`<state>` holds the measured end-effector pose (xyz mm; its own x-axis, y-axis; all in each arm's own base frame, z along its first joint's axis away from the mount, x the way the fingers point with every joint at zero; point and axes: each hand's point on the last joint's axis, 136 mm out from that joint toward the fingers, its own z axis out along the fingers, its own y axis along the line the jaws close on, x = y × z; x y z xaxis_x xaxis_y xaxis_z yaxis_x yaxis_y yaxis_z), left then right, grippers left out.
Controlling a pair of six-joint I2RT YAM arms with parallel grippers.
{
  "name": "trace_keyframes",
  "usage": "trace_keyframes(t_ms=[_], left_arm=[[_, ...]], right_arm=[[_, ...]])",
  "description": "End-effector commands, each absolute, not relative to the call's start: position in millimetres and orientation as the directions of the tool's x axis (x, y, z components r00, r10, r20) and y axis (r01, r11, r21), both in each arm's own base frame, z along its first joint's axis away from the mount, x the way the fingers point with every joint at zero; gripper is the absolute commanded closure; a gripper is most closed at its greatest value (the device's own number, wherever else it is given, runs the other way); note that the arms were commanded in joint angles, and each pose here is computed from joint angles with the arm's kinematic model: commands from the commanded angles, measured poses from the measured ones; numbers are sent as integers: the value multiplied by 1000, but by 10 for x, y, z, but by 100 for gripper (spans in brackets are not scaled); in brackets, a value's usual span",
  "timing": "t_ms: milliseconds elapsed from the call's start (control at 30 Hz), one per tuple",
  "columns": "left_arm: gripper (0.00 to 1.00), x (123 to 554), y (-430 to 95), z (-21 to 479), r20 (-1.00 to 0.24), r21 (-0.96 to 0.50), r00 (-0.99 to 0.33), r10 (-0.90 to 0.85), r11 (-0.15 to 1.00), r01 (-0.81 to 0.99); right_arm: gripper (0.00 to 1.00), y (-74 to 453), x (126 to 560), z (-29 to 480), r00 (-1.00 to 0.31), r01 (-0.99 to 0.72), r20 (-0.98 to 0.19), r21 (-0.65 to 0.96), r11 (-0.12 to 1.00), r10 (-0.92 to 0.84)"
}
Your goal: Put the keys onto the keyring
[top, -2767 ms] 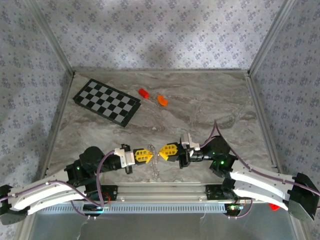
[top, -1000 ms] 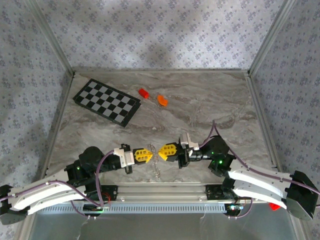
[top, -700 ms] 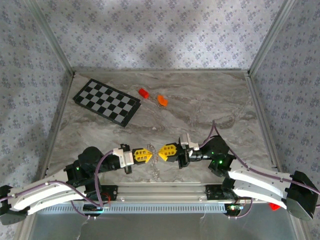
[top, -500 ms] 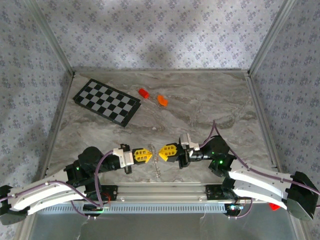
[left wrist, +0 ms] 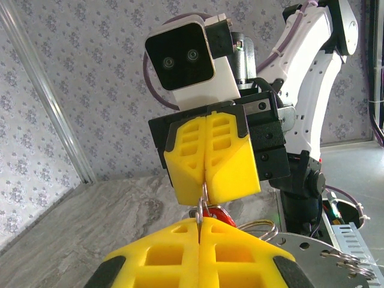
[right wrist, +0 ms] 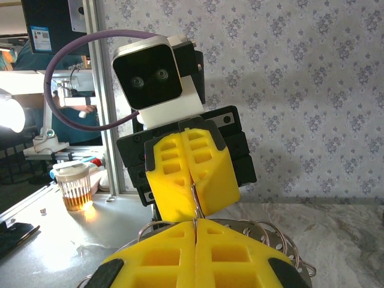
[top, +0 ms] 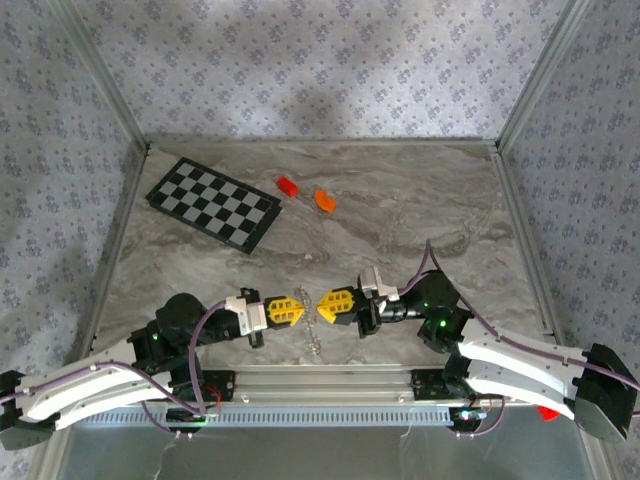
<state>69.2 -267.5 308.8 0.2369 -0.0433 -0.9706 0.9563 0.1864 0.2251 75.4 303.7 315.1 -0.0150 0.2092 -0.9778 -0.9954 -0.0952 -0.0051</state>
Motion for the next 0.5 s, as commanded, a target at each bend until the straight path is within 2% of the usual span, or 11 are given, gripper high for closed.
trace_keyframes(t_ms=[0, 467], left_arm=[[100, 637, -2667, 3254, -960, 243, 262, -96, 177, 954], [100, 629, -2668, 3257, -961, 238, 257, -99, 172, 956]], right_arm=[[100, 3014, 739, 3340, 19, -994, -967, -45, -98, 253], [100, 2931, 789, 3392, 32, -997, -957, -51, -60, 287]])
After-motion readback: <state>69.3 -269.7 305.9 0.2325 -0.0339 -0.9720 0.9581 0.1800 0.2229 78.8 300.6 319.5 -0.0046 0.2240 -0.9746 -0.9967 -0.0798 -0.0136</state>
